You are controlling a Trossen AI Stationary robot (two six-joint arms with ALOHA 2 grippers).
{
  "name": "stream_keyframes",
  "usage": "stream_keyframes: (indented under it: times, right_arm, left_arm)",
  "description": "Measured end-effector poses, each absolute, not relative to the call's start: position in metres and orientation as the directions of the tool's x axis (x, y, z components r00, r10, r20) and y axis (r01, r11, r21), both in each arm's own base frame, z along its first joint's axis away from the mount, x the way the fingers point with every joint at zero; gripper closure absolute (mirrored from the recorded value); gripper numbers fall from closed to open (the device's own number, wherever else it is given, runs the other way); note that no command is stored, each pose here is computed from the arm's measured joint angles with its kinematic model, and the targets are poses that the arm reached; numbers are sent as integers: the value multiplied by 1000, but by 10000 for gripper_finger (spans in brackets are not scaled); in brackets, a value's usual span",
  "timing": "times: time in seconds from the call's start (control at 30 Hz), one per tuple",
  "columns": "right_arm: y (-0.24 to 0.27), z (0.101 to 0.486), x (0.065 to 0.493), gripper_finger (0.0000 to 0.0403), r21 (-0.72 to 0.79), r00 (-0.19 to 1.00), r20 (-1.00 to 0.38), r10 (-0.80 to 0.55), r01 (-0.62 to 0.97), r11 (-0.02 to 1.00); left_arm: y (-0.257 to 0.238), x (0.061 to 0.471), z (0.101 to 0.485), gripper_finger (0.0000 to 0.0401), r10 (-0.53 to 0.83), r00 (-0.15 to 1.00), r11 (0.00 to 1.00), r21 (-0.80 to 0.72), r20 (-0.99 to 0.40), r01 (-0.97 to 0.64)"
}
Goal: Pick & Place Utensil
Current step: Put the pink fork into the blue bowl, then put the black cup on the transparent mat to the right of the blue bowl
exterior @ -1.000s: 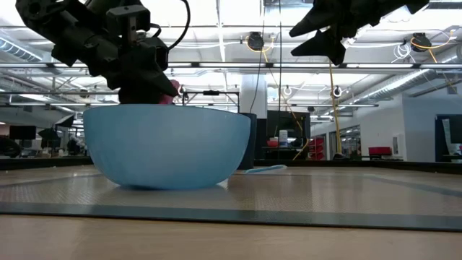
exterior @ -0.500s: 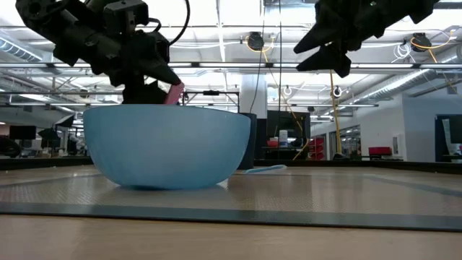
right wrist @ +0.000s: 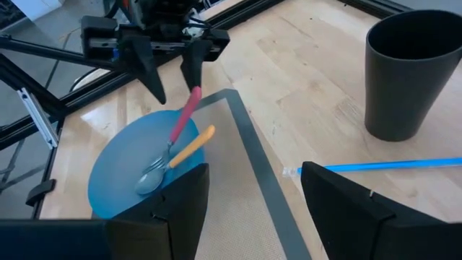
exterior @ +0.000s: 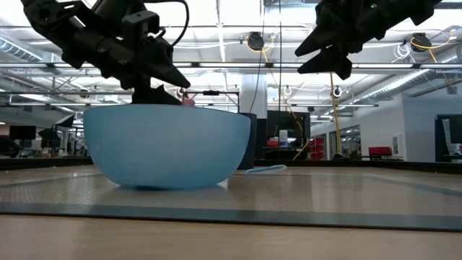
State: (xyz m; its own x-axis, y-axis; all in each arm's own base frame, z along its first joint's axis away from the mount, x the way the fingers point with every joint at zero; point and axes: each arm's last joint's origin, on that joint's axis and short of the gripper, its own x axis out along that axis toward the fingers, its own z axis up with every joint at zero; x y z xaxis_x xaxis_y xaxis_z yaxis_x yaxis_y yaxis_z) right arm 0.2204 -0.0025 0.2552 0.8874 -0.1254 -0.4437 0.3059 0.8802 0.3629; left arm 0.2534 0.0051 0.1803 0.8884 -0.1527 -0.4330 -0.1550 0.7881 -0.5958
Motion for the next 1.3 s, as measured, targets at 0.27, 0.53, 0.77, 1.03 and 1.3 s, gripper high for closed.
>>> stream_keyframes:
  times: [0.27, 0.53, 0.77, 1.03, 1.3]
  right_arm:
    - [-2, 255, 220, 189, 359, 887, -444, -125, 304, 882]
    - [-2, 255, 220, 191, 348, 887, -444, -125, 299, 889]
    - [-2, 255, 220, 191, 344, 887, -444, -125, 298, 890]
    - [-2, 255, 220, 192, 344, 887, -444, -125, 298, 890]
    - [-2, 255, 220, 192, 347, 887, -444, -125, 298, 889]
  left_arm:
    - [13, 252, 178, 187, -125, 880, 793, -579, -459, -189]
    - [15, 251, 176, 187, -121, 872, 799, -568, -475, -199]
    - [15, 250, 175, 187, -121, 866, 798, -567, -486, -206]
    - [15, 249, 173, 187, -110, 856, 802, -553, -505, -224]
    - [18, 244, 165, 187, -58, 801, 817, -490, -596, -306]
